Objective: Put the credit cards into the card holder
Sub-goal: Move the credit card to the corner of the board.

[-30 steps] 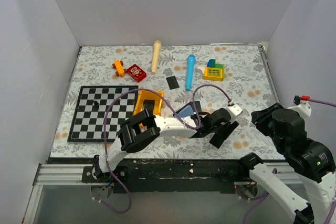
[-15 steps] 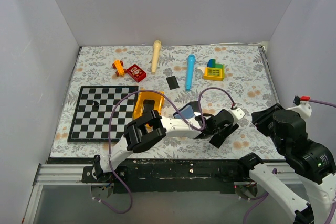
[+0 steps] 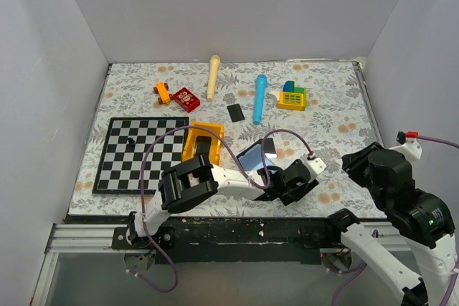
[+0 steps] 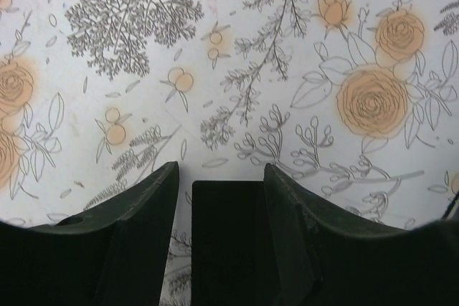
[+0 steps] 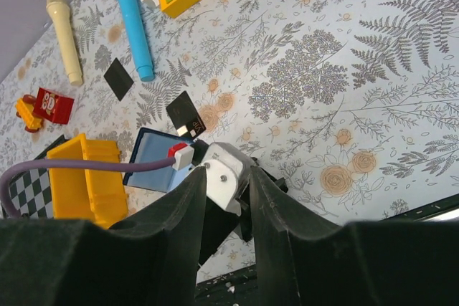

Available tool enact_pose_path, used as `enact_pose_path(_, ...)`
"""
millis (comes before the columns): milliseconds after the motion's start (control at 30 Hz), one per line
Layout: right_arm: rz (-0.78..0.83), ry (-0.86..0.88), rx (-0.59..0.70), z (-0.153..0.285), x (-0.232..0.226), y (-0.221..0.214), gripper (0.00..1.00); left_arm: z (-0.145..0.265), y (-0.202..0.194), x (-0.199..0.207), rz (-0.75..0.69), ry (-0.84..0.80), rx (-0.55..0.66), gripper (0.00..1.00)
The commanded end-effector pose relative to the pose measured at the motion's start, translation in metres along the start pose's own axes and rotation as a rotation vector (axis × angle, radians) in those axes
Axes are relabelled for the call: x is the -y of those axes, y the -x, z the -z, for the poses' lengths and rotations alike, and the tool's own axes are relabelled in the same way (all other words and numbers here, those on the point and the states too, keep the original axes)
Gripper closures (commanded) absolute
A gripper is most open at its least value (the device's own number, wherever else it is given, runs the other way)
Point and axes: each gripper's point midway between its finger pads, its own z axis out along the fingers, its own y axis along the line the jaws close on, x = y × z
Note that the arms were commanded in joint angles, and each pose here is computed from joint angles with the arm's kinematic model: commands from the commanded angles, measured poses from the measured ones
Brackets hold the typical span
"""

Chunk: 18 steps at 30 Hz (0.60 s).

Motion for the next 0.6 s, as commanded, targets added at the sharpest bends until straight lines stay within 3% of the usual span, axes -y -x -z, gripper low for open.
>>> enact_pose_path(0,-0.004,0.009,0.038,-0.002,-0.003,0.008,0.61,0.026,-0.072,0.004,-0.051,-0.006,-0.208,0.50)
enact_pose_path(333,0.004,0.013,0.020,-0.008,-0.006,0.002,0.61,0.058,-0.081,-0.001,0.036,0.004,-0.214,0.51)
enact_pose_path(567,0.009,0.010,0.012,-0.009,-0.006,-0.001,0.61,0.067,-0.008,0.001,0.049,0.010,-0.055,0.47)
